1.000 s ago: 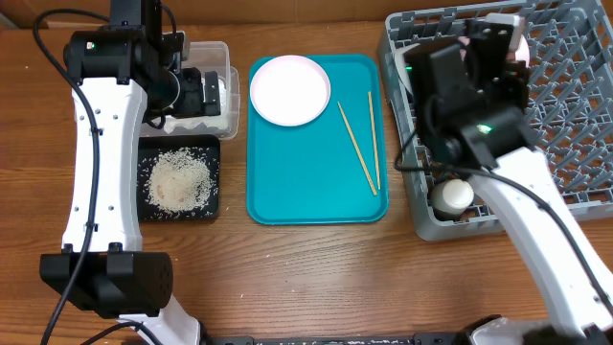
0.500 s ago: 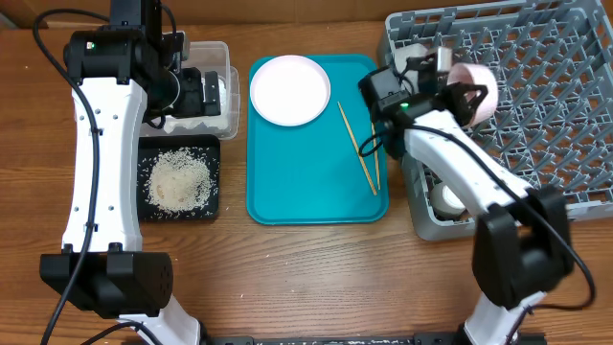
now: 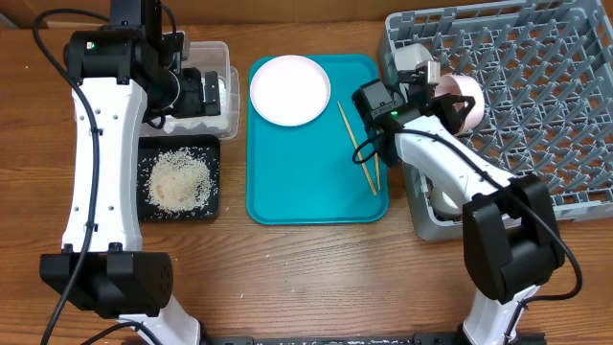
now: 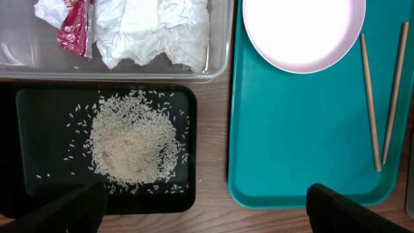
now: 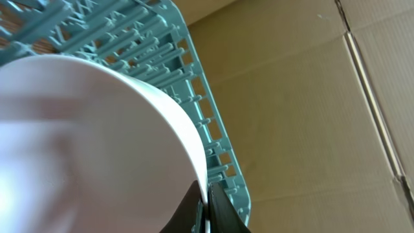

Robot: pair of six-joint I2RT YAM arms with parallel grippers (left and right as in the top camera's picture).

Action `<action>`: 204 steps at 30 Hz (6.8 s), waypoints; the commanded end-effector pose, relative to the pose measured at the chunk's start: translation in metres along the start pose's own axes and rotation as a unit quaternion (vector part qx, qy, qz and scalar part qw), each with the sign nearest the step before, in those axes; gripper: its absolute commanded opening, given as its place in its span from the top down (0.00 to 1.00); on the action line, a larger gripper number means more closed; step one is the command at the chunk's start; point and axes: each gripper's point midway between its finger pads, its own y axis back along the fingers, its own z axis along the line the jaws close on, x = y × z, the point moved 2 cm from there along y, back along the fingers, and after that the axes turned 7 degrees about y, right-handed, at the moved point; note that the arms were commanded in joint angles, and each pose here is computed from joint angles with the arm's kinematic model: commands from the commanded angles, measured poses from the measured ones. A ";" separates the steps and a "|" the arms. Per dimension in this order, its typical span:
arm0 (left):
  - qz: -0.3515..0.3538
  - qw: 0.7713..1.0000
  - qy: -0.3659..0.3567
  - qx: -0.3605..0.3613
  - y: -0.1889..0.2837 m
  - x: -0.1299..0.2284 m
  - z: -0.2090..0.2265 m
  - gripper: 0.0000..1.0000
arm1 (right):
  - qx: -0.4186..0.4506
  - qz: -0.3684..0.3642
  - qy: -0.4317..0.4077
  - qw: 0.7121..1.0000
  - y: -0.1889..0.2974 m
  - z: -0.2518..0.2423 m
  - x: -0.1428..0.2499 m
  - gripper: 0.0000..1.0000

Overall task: Sort waste into correct bins and load items into the dishwasher
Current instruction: 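Lift the pink bowl and place it in the dish rack, then grasp the rim of the large pink plate with the right gripper, then carry the pink plate right and stand it upright in the rack, then grasp one wooden chopstick on the teal tray with the right gripper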

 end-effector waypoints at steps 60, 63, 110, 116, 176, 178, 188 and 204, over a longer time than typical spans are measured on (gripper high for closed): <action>-0.019 1.000 -0.003 0.001 0.011 -0.003 -0.001 0.00 | -0.591 0.167 -0.298 0.731 0.161 0.232 -0.088 0.50; -0.019 1.000 -0.003 0.001 0.011 -0.003 -0.001 0.00 | -0.591 0.166 -0.299 0.730 0.161 0.232 -0.089 0.53; -0.019 1.000 -0.003 0.001 0.011 -0.003 -0.001 0.00 | -0.159 -0.036 -0.118 0.979 -0.095 -0.123 -0.097 0.96; -0.019 1.000 -0.003 0.001 0.011 -0.003 -0.001 0.00 | -0.144 -0.037 -0.066 0.987 -0.112 -0.081 -0.100 0.96; -0.019 1.000 -0.003 0.001 0.011 -0.003 -0.001 0.00 | -0.642 0.044 0.038 0.764 0.128 0.147 -0.002 0.55; -0.019 1.000 -0.003 0.001 0.011 -0.003 -0.001 0.00 | -0.642 0.054 0.046 0.764 0.126 0.157 0.008 0.55; -0.019 1.000 -0.003 0.001 0.011 -0.003 -0.001 0.00 | -0.640 0.072 0.063 0.762 0.122 0.177 0.036 0.55; -0.019 1.000 -0.002 0.000 0.011 -0.003 0.000 0.00 | -0.642 0.092 0.077 0.757 0.123 0.183 0.054 0.96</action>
